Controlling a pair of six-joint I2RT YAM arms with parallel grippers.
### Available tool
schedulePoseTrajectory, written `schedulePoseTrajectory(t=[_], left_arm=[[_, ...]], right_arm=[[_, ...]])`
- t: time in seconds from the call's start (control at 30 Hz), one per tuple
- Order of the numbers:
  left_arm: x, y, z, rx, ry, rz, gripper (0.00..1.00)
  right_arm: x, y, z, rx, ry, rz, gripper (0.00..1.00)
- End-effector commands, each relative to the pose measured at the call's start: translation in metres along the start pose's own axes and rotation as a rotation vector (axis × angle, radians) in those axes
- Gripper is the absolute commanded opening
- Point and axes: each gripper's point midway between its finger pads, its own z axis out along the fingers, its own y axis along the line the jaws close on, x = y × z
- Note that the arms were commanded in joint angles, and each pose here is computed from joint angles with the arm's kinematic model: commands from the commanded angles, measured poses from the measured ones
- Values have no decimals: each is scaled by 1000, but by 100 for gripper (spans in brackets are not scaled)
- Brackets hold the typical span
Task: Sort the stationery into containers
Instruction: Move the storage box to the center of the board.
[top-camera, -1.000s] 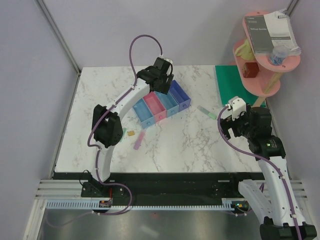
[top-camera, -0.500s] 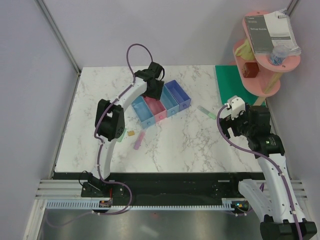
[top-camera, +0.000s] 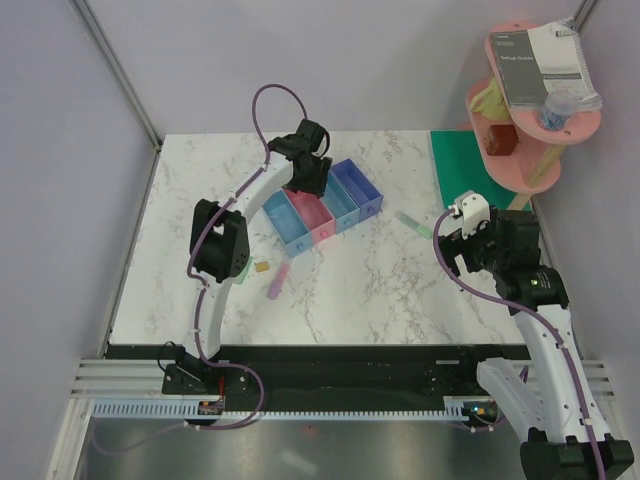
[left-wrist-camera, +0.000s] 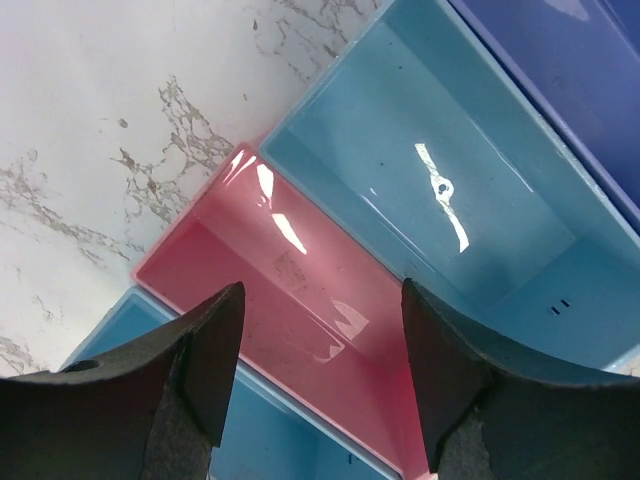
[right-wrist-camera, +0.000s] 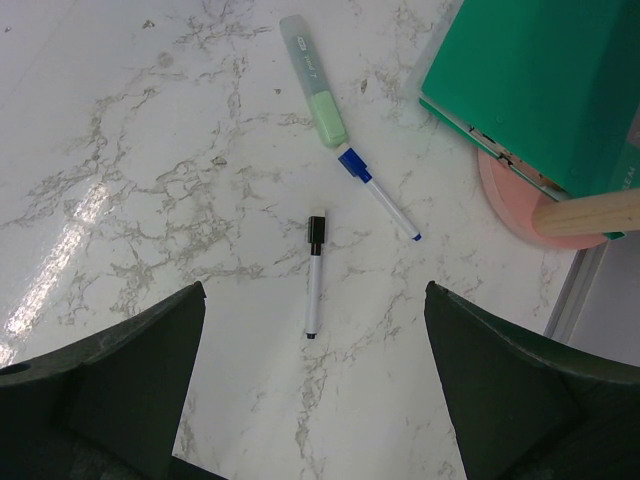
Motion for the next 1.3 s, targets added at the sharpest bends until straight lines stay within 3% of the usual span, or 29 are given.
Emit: schedulePoseTrajectory(t=[0.0, 0.73, 0.8, 0.83, 0.97, 1.27], left_arm=[[-24, -16, -29, 73, -86, -57, 71], [-11, -25, 19, 31, -40, -14, 67], [-12, -25, 20, 29, -47, -1, 63], [-15, -26, 20, 32, -58, 11, 54], [-18, -30, 22, 44, -73, 39, 43], [-9, -58, 30, 79, -86, 205, 43]], right_arm=[[-17, -2, -6, 2, -51, -1, 98], [-8, 1, -2, -5, -35, -4, 98], [-8, 1, -2, -7, -34, -2, 98], [-8, 1, -2, -5, -35, 0, 98], [-7, 2, 0, -11, -32, 4, 98], [-8, 2, 1, -14, -35, 7, 98]])
